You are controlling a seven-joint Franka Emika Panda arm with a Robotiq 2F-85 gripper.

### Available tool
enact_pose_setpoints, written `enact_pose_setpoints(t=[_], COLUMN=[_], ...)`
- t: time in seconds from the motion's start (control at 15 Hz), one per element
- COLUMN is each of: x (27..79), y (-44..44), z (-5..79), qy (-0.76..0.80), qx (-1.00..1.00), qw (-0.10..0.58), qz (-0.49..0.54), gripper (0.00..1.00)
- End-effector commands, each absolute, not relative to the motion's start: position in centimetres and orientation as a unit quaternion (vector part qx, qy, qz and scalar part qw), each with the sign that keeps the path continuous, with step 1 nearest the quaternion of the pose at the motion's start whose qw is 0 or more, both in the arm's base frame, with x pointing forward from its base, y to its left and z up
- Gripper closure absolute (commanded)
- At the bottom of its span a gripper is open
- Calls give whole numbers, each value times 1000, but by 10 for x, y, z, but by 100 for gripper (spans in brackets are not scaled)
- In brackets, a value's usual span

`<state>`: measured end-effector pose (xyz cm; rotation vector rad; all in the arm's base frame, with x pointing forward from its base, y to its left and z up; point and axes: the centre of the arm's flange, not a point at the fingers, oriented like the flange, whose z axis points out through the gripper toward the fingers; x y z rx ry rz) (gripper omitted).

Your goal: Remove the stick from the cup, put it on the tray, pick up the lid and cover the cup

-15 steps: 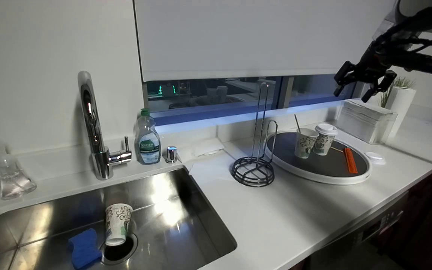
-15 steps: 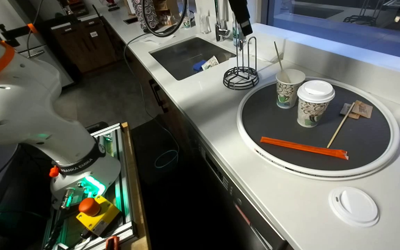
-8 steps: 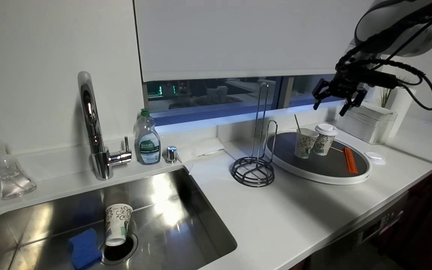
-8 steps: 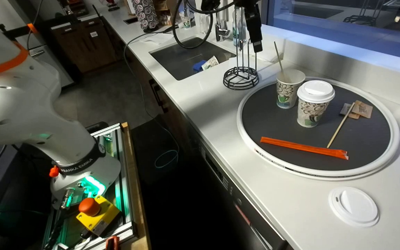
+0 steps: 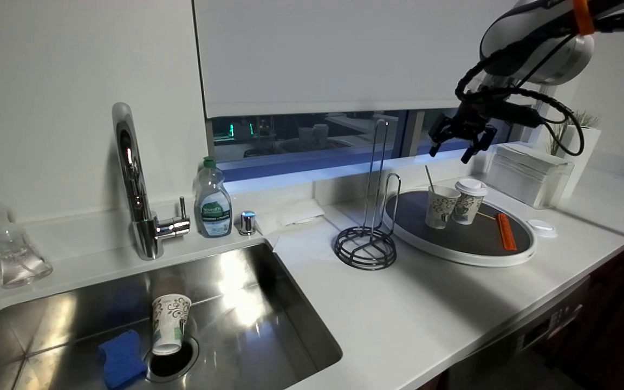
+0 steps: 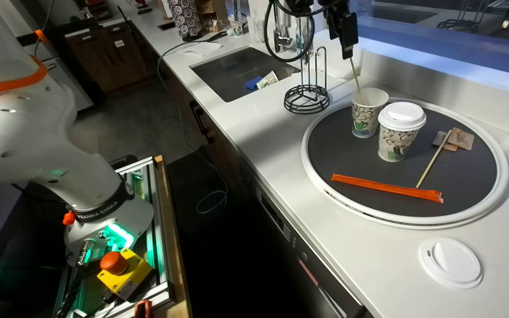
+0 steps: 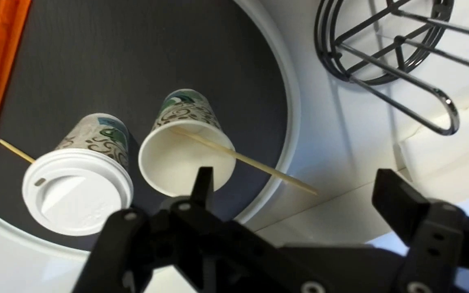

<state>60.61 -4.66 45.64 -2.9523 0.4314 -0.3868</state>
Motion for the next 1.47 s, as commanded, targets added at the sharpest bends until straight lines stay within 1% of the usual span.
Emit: enact_pose_setpoints(t=[0.0, 0.27, 0.33, 0.6, 0.8, 1.07, 1.4], x=[621, 622, 617, 618, 620, 623, 626], y=[-49, -42, -43, -41, -48, -54, -58], z=[452, 444, 447, 443, 433, 413, 395], qy=[45, -48, -13, -36, -75, -165, -219], qx=[-990, -993, -992, -992, -988, -973, -955], qw=[79, 50, 60, 54, 32, 35, 39], qz=[-109, -101, -111, -109, -130, -157, -194], gripper=[0, 0, 0, 0, 0, 0, 0])
